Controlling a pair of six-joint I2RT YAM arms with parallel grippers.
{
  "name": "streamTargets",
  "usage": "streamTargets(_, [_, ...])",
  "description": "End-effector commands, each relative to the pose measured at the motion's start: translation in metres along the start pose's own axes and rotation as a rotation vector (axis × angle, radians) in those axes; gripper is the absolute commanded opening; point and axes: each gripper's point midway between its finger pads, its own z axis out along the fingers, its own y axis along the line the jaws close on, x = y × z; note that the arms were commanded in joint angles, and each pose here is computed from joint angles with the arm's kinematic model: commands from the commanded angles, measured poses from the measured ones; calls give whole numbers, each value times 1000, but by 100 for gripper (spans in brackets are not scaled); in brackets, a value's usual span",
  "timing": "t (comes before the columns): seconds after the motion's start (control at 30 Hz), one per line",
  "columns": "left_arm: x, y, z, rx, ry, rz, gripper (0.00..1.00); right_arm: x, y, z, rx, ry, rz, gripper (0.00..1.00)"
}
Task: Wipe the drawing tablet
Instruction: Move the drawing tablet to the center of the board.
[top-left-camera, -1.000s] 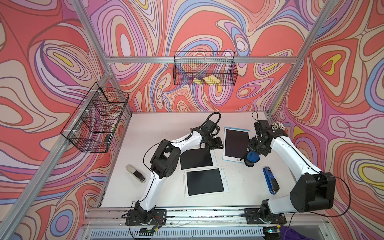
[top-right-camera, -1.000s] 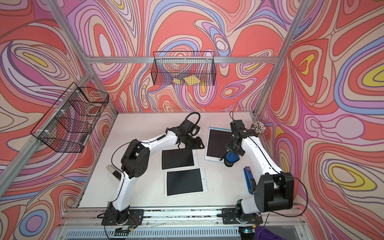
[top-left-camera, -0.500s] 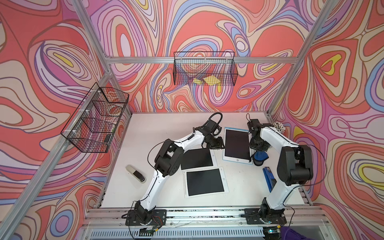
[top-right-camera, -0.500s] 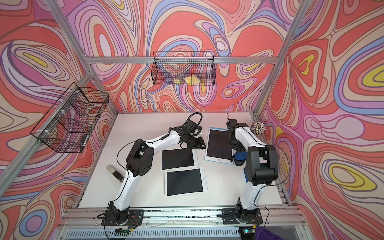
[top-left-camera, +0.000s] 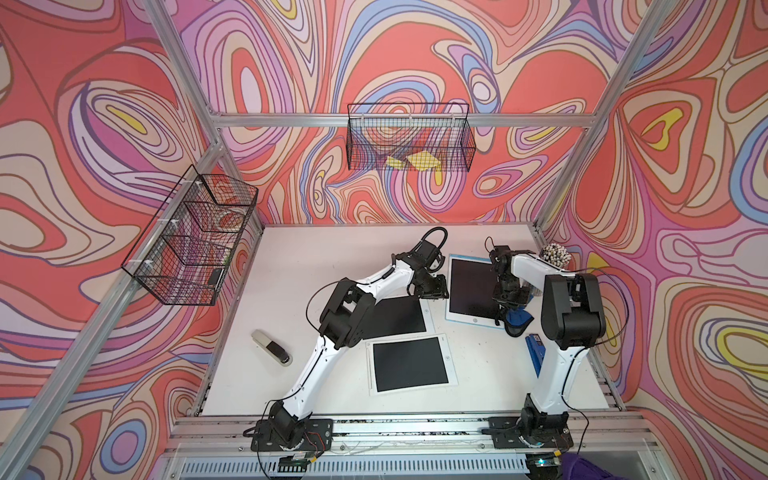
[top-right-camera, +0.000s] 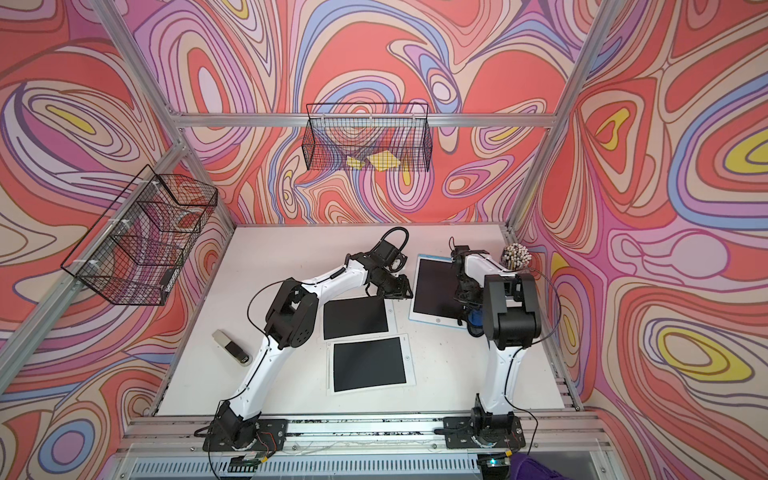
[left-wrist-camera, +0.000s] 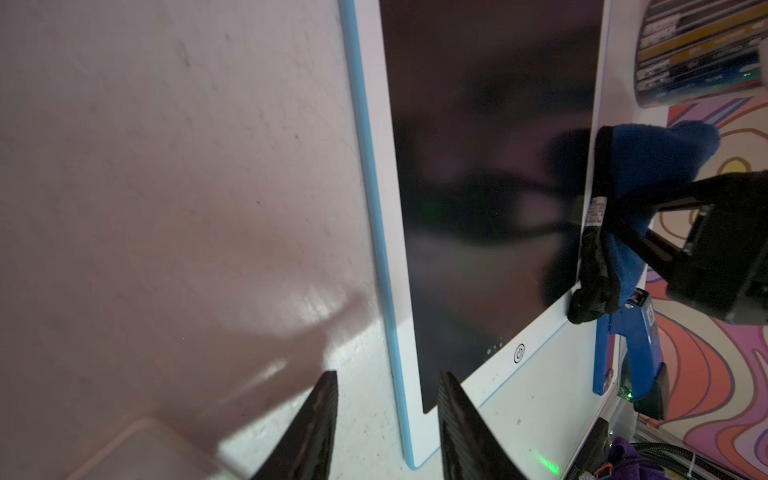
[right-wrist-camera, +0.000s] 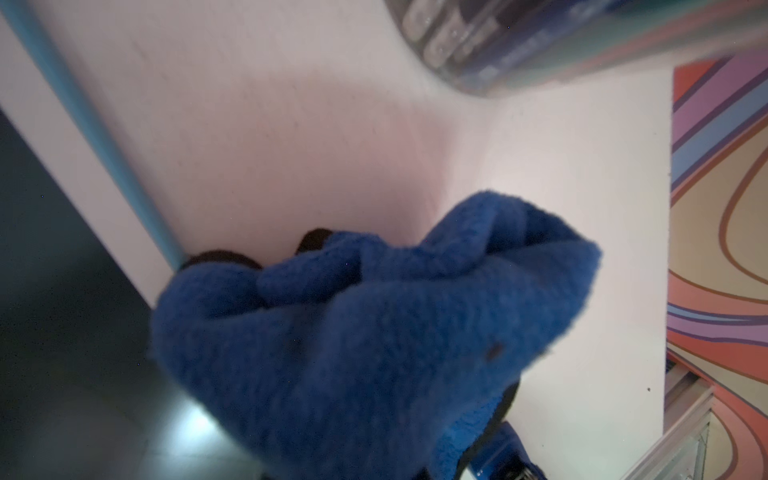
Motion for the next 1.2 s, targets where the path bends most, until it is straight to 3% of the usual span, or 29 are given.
streamTargets(0.0, [3, 19, 8, -52, 36, -15, 44, 10, 50, 25, -222, 61, -9, 0])
streamTargets(0.47, [15, 30, 17, -59, 76, -12, 44, 45, 99, 14, -407, 101, -138, 0])
streamTargets(0.9, [59, 60, -6, -140, 94, -23, 44, 94, 175, -20, -476, 98, -291, 0])
streamTargets(1.17, [83, 70, -29, -183, 92, -13, 43, 130, 194, -38, -528, 109, -332, 0])
